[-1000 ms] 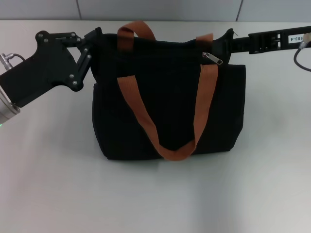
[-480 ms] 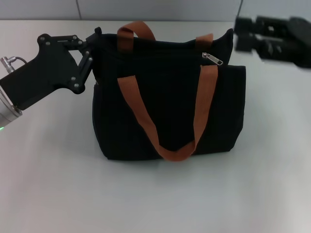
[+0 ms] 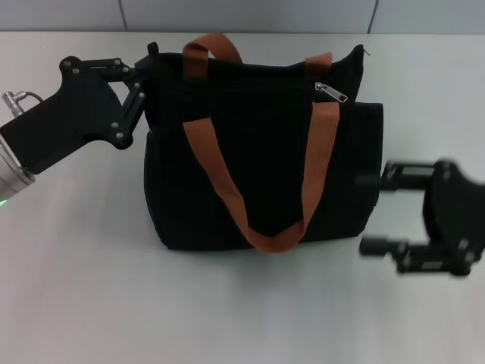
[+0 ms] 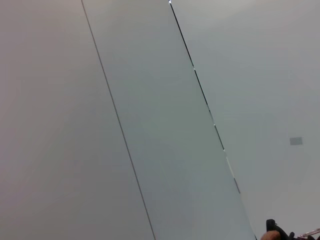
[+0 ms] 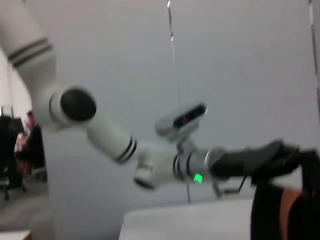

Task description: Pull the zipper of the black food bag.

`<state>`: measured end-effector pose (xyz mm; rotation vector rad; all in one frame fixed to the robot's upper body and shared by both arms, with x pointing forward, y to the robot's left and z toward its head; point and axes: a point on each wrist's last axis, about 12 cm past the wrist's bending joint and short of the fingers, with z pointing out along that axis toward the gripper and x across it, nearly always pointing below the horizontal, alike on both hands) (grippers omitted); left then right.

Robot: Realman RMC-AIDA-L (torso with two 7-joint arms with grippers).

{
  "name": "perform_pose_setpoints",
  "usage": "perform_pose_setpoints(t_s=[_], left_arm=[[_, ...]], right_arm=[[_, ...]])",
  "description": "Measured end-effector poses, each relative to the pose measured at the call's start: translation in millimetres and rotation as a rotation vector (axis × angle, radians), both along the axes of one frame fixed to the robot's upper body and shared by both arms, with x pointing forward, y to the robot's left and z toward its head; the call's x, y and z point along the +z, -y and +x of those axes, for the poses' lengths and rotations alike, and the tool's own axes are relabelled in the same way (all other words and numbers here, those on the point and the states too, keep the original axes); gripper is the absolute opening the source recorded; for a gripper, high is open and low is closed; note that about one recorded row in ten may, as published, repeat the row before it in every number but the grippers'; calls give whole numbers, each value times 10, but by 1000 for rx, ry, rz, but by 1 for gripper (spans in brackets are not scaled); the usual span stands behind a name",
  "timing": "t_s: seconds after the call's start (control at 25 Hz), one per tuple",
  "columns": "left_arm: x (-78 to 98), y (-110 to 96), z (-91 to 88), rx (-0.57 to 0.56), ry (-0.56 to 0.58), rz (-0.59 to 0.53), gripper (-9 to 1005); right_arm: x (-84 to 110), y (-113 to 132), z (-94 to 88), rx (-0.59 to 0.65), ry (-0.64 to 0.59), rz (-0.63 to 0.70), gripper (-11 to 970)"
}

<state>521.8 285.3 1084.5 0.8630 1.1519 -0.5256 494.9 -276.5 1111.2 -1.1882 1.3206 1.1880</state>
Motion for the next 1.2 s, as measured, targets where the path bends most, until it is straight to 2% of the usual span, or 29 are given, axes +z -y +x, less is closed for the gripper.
perform_pose_setpoints(t_s=[0.12, 0.28, 0.8, 1.0, 1.2], left_arm=[[-6, -7, -5, 1, -6, 0, 129], [-16, -18, -18, 1, -36, -19, 130], [-35, -35, -10, -4, -117, -48, 134], [47, -113, 13, -45, -175, -36, 354], [294, -420, 47, -105, -328, 54, 590]], right_arm=[[-181, -41, -93, 0, 9, -60, 674], [-351, -57, -154, -61, 20, -105, 674], [-360, -69, -142, -60, 10, -100, 674], [-366, -71, -139, -64, 5, -102, 674], [-371, -70, -134, -69, 4, -106, 674]])
